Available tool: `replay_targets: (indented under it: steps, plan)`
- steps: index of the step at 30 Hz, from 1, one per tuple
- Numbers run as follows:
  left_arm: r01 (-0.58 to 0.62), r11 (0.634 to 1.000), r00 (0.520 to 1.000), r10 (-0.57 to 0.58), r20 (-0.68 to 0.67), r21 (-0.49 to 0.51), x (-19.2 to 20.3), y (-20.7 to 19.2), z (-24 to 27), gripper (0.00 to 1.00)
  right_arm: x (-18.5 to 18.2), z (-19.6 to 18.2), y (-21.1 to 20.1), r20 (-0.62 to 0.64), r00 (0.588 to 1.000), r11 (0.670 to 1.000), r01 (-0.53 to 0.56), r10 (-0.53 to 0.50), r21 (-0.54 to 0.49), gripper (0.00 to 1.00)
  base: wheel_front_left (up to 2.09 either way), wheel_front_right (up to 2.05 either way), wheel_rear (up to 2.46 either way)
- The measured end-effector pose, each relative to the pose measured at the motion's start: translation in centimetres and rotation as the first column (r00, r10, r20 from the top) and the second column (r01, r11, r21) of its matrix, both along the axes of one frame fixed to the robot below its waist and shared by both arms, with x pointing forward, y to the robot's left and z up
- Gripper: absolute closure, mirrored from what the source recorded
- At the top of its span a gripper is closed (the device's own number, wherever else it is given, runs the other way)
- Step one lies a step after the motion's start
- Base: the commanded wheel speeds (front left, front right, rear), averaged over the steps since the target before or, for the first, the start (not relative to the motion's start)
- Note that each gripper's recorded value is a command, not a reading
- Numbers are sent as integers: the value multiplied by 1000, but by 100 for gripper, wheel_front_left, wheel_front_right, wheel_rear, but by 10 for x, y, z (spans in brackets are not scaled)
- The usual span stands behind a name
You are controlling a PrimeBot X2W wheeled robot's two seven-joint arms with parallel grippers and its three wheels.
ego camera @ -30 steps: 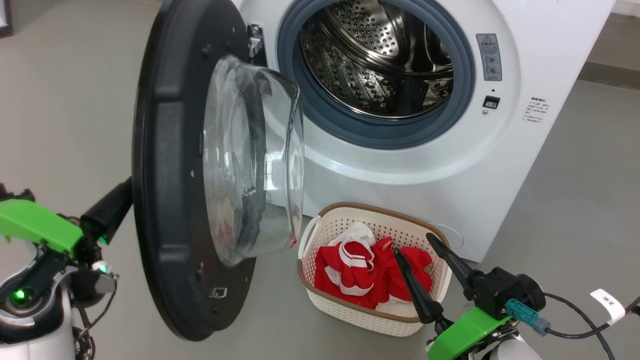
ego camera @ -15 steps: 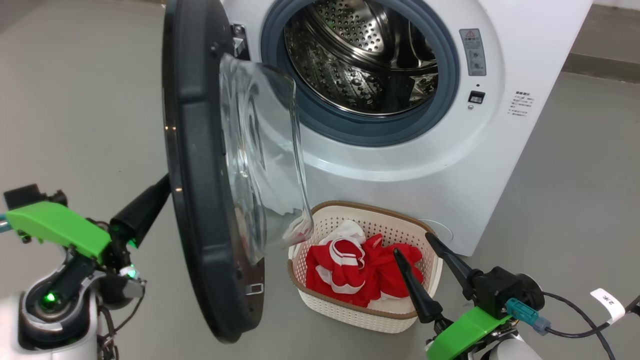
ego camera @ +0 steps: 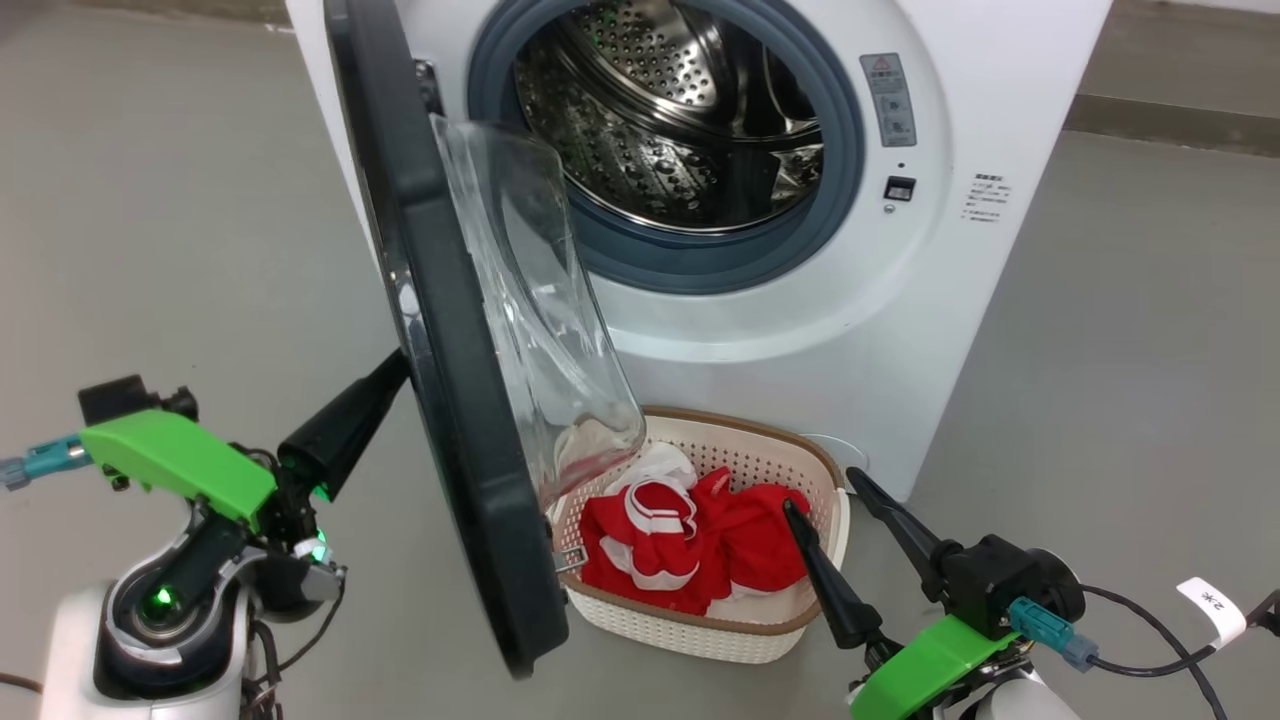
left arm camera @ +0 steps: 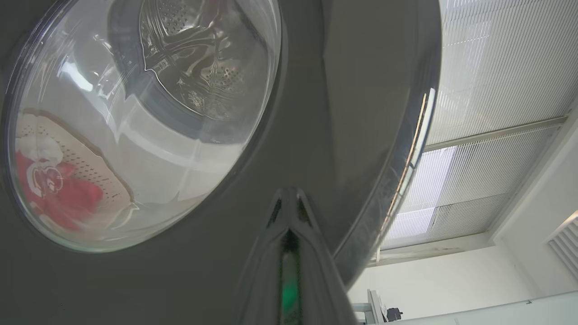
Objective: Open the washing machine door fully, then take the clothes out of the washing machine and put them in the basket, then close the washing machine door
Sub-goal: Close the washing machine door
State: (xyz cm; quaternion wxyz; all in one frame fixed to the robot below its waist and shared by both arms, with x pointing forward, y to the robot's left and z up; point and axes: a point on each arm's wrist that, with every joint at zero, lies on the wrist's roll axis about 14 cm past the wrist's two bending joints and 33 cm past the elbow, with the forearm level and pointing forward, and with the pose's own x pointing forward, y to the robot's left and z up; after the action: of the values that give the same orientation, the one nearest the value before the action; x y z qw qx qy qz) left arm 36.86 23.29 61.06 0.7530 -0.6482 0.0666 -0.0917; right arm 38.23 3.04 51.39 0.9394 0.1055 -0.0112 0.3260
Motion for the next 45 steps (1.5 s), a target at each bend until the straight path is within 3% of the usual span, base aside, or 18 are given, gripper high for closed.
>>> replay_targets:
  steps: [12, 13, 14, 15, 18, 22, 24, 27, 30, 31, 35, 37, 43, 45]
  plan:
    - [20, 1000, 1000, -20, 2, -9, 8, -11, -2, 100, 1, 1, -11, 3, 999, 999, 33, -33, 1, 0, 0, 0, 0]
    - [9, 1000, 1000, -9, 4, -9, 8, -10, -2, 87, 1, 1, -11, 3, 999, 999, 33, -33, 1, 0, 0, 0, 0]
    - [-3, 1000, 1000, 3, 10, -5, 8, -7, -2, 24, 1, 1, -11, 4, 999, 999, 33, -33, 1, 0, 0, 0, 0]
    - [-15, 1000, 1000, 15, 8, 0, 7, -5, -3, 0, 1, 2, -11, 4, 999, 999, 32, -32, 1, 0, 0, 0, 0]
    - [-93, 992, 996, 91, 27, 84, 3, 9, -8, 0, 1, 2, -10, 5, 1000, 1000, 29, -29, 1, 0, 0, 0, 0]
    - [-188, 938, 982, 184, 42, 290, -5, 31, -23, 0, 1, 2, -9, 5, 1000, 1000, 26, -26, 2, 0, 0, 0, 0]
    - [-232, 885, 972, 226, 61, 403, -10, 40, -30, 0, 1, 2, -9, 4, 1000, 1000, 27, -27, 3, 0, 0, 0, 0]
    - [-327, 768, 943, 298, 144, 550, -17, 57, -31, 0, 1, 2, -9, -1, 1000, 1000, 28, -28, 9, 0, 0, 0, 0]
    - [-426, 668, 903, 359, 237, 610, -23, 67, -26, 0, 1, 2, -10, -2, 1000, 999, 30, -30, 11, 0, 0, 0, 0]
    - [-446, 621, 893, 360, 270, 644, -25, 68, -24, 0, 2, 2, -10, -6, 999, 999, 33, -33, 16, 0, 0, 0, 0]
    - [-508, 355, 853, 333, 402, 785, -38, 74, -22, 0, 4, 2, -14, -18, 999, 998, 48, -48, 35, 0, 0, 0, 0]
    - [-518, 274, 844, 320, 431, 810, -41, 73, -24, 0, 4, 2, -14, -18, 999, 998, 49, -48, 36, 0, 0, 0, 0]
    - [-483, 155, 867, 221, 446, 862, -43, 52, -35, 0, 4, 4, -16, -17, 998, 998, 54, -53, 41, 0, 0, 0, 0]
    - [-477, 134, 870, 212, 445, 868, -45, 50, -38, 0, 4, 4, -16, -16, 998, 998, 55, -54, 41, 0, 0, 0, 0]
